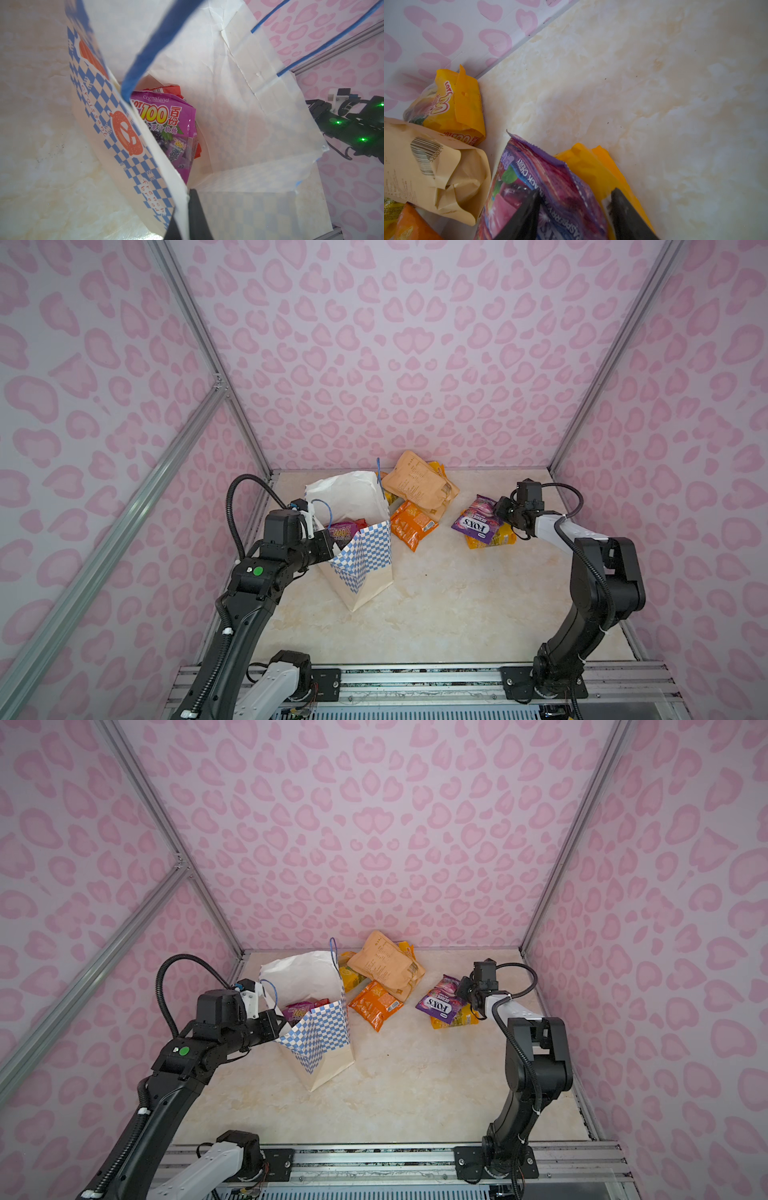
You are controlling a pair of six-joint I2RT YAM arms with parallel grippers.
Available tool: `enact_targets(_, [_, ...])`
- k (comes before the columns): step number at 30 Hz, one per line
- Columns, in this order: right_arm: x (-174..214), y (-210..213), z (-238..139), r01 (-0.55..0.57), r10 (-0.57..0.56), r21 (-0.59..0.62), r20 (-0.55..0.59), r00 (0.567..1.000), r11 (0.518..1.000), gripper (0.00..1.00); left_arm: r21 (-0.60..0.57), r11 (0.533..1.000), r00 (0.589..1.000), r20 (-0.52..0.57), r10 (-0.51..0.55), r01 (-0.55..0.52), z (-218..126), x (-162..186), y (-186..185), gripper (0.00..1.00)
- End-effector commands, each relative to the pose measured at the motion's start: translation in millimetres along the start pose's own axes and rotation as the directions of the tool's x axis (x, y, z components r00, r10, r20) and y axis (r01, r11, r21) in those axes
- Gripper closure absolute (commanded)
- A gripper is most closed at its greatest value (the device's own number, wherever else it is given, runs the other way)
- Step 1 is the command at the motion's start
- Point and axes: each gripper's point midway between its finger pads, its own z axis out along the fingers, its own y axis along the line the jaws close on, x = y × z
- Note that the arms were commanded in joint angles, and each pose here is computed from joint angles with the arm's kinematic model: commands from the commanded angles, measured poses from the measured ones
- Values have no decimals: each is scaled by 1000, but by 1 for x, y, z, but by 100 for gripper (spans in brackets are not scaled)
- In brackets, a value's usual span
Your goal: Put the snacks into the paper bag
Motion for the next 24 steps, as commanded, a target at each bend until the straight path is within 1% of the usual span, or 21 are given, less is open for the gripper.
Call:
enact_targets(1, [0,9,-3,38,-38,-33,9,999,999,57,35,999,999,53,11,-13,-1,-13,-7,96])
enact_targets(3, [2,10,-3,49,-49,-31,3,999,998,67,38,999,999,52,9,-11,-1,-13,-7,96])
enact_targets(5, [3,8,-2,54,-54,-25,0,999,998,75,40,999,998,55,10,-12,-2,-13,-7,96])
enact_targets(7, [3,9,-2,56,-56,-28,2,998,998,77,36,999,999,53,9,-11,-1,-13,-6,96])
enact_targets(9, [0,11,-4,58,-57,-36,9,998,998,85,32,999,999,53,8,-10,-1,-12,-5,96])
enact_targets(13, [-3,20,-9,67,-65,-72,18,998,995,94,33,999,999,51,8,-10,0,-12,-5,96])
enact_targets(15, [-4,27,-15,73,-71,-95,23,997,993,100,33,999,999,49,8,-9,0,-11,-5,96])
enact_targets(19, [0,47,-33,103,-98,-144,39,994,984,100,28,1000,999,47,6,-8,1,-11,-4,96])
enact_targets(24, [15,82,-64,160,-154,-209,48,987,965,100,28,1000,999,42,5,-6,2,-11,-4,96])
